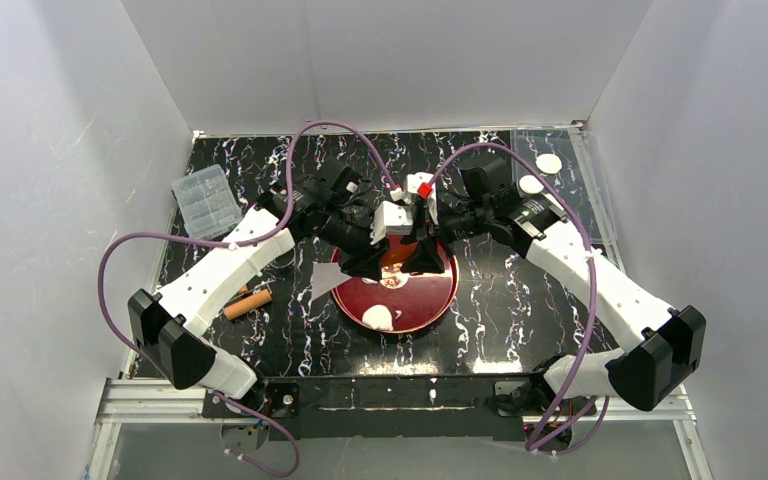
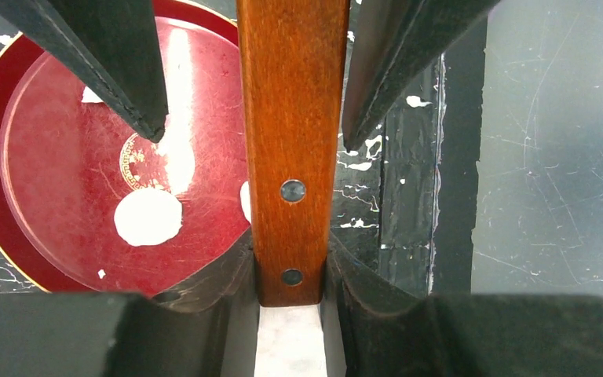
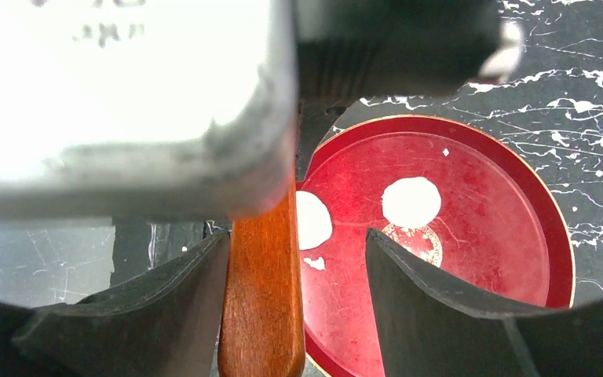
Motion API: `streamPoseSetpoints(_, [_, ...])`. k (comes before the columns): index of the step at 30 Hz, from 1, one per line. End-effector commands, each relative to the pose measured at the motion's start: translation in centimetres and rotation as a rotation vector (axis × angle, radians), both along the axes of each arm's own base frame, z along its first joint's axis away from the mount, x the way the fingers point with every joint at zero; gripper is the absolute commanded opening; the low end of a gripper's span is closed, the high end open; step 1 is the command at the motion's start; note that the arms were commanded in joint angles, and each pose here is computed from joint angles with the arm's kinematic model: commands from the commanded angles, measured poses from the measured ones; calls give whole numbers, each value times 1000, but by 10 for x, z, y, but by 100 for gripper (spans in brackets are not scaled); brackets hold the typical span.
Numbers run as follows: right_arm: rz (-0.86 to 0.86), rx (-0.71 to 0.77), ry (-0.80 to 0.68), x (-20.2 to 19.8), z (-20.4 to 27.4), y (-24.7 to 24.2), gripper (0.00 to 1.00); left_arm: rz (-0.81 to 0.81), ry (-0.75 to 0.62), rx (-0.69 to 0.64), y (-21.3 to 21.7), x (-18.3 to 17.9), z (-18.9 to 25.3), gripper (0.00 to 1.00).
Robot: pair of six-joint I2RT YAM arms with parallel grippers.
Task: Roll out the dumpling wrappers from the dough
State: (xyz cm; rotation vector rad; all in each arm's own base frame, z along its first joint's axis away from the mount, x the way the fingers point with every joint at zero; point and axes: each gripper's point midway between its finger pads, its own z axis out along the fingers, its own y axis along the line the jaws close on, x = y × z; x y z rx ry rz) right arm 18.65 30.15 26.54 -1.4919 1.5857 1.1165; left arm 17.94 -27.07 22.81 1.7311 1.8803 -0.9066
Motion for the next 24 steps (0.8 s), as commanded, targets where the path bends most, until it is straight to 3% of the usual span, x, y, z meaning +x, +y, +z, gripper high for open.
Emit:
streamPoseSetpoints(1, [8, 40, -14, 2, 19, 11, 69, -18, -14, -14, -3, -1, 9, 0])
streamPoseSetpoints(7, [4, 17, 19, 2, 12, 11, 60, -18, -16, -21, -4, 0, 12, 0])
streamPoseSetpoints(9, [12, 19, 38, 1, 11, 13, 50, -15, -17, -19, -4, 1, 12, 0])
streamPoseSetpoints(15, [23, 16, 68, -3, 9, 13, 5, 3, -22, -21, -6, 4, 13, 0])
streamPoseSetpoints(19, [12, -12, 66, -6, -4, 6, 1, 39, -23, -15, -6, 9, 16, 2])
streamPoseSetpoints(21, [-2, -28, 74, -8, -13, 3, 1, 43, -27, -14, -5, 9, 16, 28])
streamPoseSetpoints(24, [-50, -35, 105, -7, -19, 1, 1, 73, -47, -6, -3, 15, 12, 54])
